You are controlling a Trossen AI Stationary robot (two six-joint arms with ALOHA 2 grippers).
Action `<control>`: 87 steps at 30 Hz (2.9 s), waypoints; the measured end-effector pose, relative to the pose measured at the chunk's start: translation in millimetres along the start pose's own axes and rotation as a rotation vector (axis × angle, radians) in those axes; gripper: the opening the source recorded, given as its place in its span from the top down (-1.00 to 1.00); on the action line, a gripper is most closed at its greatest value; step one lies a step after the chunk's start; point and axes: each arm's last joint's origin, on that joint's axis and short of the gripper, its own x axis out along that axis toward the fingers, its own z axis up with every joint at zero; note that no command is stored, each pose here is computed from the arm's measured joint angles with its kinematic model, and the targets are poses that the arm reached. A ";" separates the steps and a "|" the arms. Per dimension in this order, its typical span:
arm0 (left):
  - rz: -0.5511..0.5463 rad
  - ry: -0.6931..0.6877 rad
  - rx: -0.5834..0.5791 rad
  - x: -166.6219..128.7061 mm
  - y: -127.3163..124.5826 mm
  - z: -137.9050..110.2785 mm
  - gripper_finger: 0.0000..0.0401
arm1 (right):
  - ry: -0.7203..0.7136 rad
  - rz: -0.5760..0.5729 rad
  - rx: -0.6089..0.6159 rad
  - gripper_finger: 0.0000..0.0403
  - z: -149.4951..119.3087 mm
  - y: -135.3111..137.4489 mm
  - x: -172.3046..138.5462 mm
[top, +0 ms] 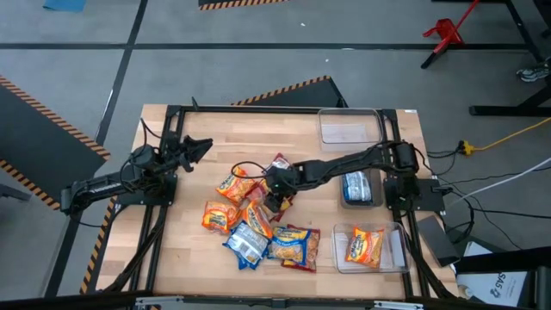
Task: Sort Maruchan noodles
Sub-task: Put the red noodle pack into the top transparent bin
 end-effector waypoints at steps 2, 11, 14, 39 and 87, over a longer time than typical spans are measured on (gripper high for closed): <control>-0.001 0.000 0.000 0.0 0.0 0.0 0.27 | 0.003 0.003 0.018 -0.35 1.4 -2.7 3.4; 0.000 0.000 0.000 0.0 0.0 0.0 0.27 | 0.029 0.016 0.035 0.30 -0.3 -3.3 5.6; -0.001 0.001 0.000 0.0 0.0 0.0 0.27 | 0.033 0.016 0.052 0.66 -0.8 -3.5 5.9; 0.001 -0.002 -0.001 0.0 0.0 0.1 0.27 | 0.078 -0.113 0.115 1.00 81.3 -39.4 -133.9; 0.185 -0.142 0.003 -0.8 5.7 3.6 0.27 | 0.051 -0.491 0.612 0.99 -36.6 -300.8 -235.4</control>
